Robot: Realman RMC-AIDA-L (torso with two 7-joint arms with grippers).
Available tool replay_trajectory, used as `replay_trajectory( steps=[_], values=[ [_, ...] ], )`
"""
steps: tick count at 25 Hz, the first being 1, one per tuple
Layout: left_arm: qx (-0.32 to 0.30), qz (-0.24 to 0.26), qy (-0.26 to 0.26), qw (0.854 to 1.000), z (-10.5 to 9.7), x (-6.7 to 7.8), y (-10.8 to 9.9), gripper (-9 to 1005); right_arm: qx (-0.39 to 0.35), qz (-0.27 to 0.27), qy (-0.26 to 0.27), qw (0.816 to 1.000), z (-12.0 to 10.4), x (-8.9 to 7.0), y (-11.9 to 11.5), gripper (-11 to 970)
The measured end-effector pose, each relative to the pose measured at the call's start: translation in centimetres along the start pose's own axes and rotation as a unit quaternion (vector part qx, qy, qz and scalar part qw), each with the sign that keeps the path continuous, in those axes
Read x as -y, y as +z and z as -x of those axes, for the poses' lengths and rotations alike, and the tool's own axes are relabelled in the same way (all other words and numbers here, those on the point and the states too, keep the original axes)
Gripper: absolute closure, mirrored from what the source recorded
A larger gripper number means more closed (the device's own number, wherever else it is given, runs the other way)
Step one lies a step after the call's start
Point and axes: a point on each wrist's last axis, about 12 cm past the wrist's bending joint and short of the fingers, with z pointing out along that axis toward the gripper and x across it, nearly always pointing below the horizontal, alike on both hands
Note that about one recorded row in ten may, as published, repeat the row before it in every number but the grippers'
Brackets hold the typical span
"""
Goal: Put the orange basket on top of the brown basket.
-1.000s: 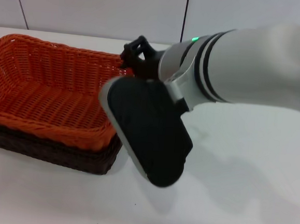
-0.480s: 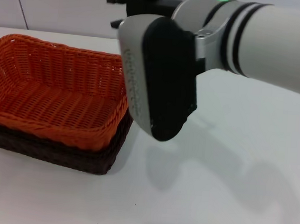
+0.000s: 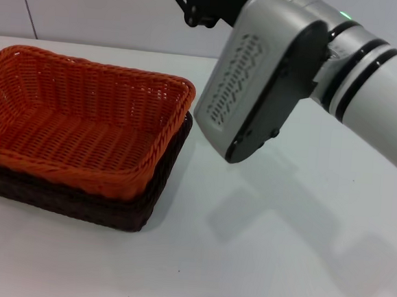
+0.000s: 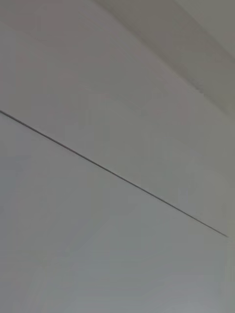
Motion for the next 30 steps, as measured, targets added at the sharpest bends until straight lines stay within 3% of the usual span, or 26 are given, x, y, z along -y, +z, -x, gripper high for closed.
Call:
replay_trajectory(
  steps=[8,12,16,19,20,21,25,30],
  values=[
    [-0.014,0.002,-0.003,1.000,-0.4,0.1,-0.1,409,0.025,-0.093,0.087,0.992,-1.7,-0.4,-2.2,625],
    [-0.024,-0.010,-0.004,1.000,-0.8,0.5,-0.1,409,0.027,-0.142,0.155,0.977,-2.5,-0.6,-3.7,625],
    [-0.037,-0.020,-0.003,0.999,-1.3,0.9,-0.3,409,0.018,-0.192,0.199,0.961,-4.0,-1.8,-5.2,625],
    [-0.052,-0.026,0.002,0.998,-1.5,0.9,-0.5,409,-0.006,-0.252,0.242,0.937,-5.7,-2.3,-6.5,625],
    [-0.062,-0.028,0.007,0.998,-1.6,0.8,-0.6,409,-0.027,-0.296,0.271,0.916,-7.1,-2.7,-7.4,625],
    [-0.062,-0.028,0.007,0.998,-1.6,0.8,-0.6,409,-0.027,-0.296,0.271,0.916,-7.1,-2.7,-7.4,626],
    [-0.070,-0.032,0.014,0.997,-1.6,0.6,-0.5,409,-0.065,-0.364,0.295,0.881,-9.2,-3.7,-9.4,626],
    [-0.079,-0.035,0.021,0.996,-1.7,0.5,-0.5,409,-0.085,-0.383,0.314,0.864,-9.7,-5.3,-10.2,625]
  ],
)
